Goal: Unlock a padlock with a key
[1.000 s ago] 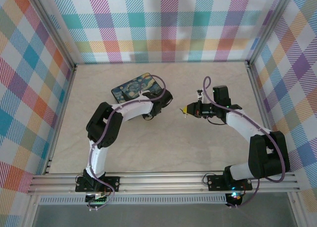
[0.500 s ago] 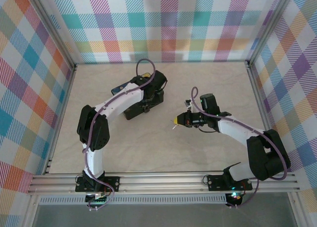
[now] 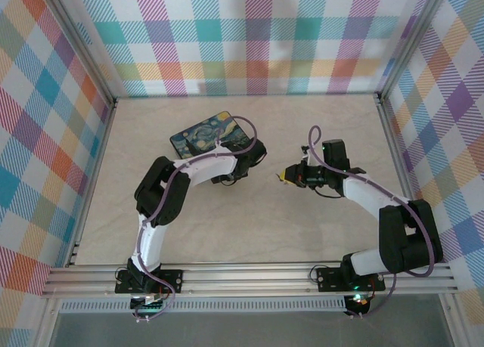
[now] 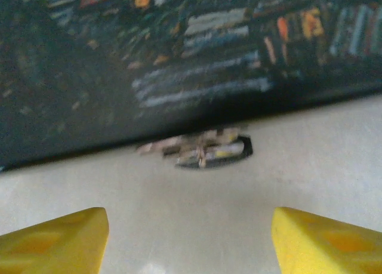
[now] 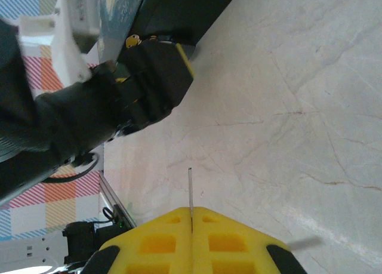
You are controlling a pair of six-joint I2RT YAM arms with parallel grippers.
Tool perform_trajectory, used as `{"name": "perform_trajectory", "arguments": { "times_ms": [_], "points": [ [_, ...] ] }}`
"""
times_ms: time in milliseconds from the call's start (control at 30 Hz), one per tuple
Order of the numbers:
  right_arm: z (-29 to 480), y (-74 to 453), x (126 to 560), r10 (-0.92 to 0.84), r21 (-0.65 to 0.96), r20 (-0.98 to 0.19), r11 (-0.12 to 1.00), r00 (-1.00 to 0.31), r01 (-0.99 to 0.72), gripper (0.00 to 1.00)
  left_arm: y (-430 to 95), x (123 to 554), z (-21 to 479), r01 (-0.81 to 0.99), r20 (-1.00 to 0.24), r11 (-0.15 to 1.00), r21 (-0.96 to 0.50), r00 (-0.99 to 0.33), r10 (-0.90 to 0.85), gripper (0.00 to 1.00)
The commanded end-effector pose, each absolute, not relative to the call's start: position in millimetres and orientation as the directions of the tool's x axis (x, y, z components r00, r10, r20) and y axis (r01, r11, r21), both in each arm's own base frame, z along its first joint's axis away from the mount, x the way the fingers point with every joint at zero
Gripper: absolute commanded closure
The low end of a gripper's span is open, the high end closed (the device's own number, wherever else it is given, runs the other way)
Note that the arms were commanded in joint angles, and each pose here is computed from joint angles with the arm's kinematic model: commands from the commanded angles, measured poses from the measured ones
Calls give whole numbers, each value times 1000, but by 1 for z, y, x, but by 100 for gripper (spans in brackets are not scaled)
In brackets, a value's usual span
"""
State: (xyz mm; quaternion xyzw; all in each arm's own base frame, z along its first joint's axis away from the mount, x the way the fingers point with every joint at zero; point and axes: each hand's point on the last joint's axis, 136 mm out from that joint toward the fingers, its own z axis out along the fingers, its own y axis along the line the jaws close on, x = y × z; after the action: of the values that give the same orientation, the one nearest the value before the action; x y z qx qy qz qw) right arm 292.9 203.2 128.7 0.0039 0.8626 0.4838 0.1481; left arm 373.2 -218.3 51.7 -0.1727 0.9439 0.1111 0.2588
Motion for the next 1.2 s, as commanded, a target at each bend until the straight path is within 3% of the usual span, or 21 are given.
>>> {"name": "perform_trajectory", "arguments": {
  "times_ms": [0,600,900,1167],
  "points": [
    [141,208,292,115,846,-271,503,-956,-179,100,-214,392,48,-456,-627,884,100,-719,-300,32],
    [139,220,310,64,871,-248,452,-967,-193,100,-214,413,35,-565,-749,824,25,-557,-359,46],
    [133,223,311,52,880,-225,439,-973,-180,100,-206,414,30,-587,-779,808,49,-528,-337,76],
    [132,222,308,47,879,-224,442,-973,-181,100,-195,408,52,-576,-794,810,105,-539,-280,97]
  ]
}}
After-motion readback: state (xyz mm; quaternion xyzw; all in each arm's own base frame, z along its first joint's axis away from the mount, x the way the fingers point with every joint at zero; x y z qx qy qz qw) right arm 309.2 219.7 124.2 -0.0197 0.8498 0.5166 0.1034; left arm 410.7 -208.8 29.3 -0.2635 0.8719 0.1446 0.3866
